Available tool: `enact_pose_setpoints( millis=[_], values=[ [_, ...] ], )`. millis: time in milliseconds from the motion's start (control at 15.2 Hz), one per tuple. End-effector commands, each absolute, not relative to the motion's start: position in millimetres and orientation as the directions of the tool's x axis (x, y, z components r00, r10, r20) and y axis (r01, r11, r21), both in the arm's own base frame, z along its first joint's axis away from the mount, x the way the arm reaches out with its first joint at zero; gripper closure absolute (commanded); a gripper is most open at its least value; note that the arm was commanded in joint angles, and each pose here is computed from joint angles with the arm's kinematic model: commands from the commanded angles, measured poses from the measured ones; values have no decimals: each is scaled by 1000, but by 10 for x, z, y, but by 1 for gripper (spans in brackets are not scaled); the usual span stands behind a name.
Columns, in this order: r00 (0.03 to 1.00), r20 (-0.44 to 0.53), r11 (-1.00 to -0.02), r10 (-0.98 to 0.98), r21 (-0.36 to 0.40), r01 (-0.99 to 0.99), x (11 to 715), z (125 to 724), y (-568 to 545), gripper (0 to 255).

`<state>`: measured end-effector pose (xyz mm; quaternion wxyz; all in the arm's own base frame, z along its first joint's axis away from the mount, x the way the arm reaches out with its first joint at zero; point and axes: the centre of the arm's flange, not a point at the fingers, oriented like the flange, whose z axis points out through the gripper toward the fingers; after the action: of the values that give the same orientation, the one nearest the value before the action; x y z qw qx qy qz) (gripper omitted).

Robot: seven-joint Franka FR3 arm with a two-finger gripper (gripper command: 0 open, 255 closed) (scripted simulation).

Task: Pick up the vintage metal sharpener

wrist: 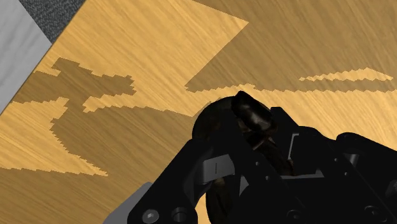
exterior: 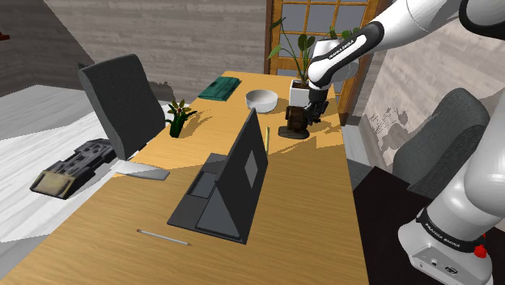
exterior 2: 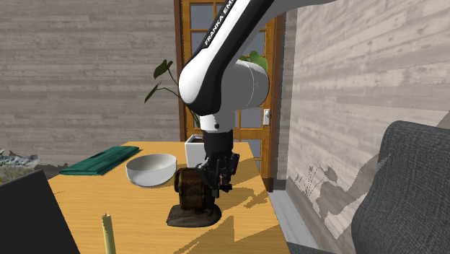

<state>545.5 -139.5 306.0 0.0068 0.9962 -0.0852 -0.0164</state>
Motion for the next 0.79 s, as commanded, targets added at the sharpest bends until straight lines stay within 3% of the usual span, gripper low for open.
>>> enact_pose_setpoints(
  millis=[0,726],
  values=[
    [985,-32,-985,-169,16,-169,5455,3053,-1390,255],
    [985,-32,-985,-169,16,-169,5451,3315,-1392,255]
  ],
)
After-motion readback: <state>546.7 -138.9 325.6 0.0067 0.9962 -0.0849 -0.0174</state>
